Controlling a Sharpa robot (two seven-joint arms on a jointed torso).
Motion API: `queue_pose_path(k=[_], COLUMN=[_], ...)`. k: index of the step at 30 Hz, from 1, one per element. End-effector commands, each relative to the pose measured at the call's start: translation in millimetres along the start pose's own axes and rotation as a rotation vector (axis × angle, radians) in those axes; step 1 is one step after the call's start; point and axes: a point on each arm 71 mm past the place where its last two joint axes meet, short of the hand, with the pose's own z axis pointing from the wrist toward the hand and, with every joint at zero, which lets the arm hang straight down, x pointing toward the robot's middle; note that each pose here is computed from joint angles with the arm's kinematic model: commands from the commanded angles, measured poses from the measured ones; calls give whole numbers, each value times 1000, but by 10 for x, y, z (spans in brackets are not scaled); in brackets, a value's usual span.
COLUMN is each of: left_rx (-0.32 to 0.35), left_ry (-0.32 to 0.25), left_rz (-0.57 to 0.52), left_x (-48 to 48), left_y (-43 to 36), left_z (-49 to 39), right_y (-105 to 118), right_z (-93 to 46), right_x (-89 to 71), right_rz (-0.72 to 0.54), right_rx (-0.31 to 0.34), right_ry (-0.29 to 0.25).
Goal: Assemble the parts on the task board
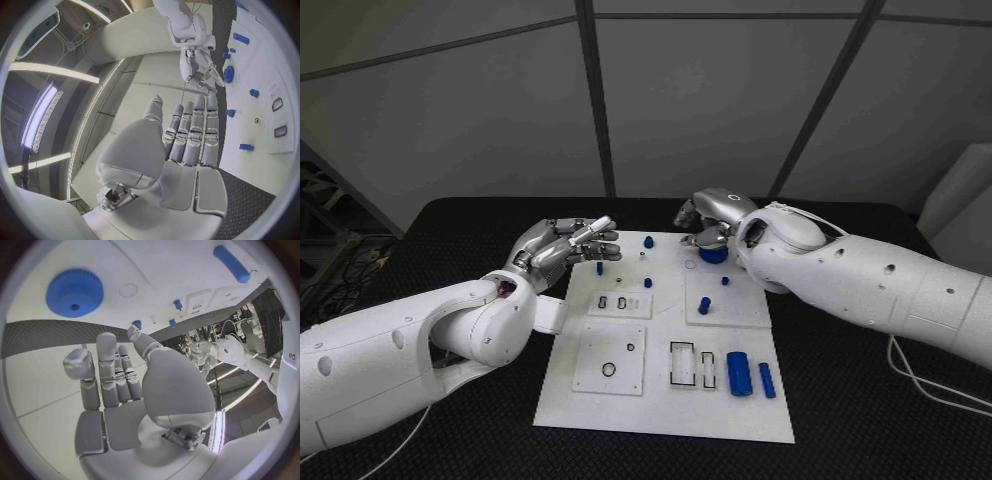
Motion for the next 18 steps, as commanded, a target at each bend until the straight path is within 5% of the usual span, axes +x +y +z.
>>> queue_pose_path(k=[1, 9, 18], left_rx=[4, 3, -7], left_ry=[12, 7, 9], left_rz=[-8, -6, -9], left_x=[0, -34, -48], left_y=[-13, -2, 21], left_z=[3, 8, 12], right_y=[-132, -353, -462], right_z=[-128, -349, -350], right_x=[-55, -89, -64], right_rz=[71, 75, 72], right_rx=[89, 200, 288], right_ry=[21, 98, 122])
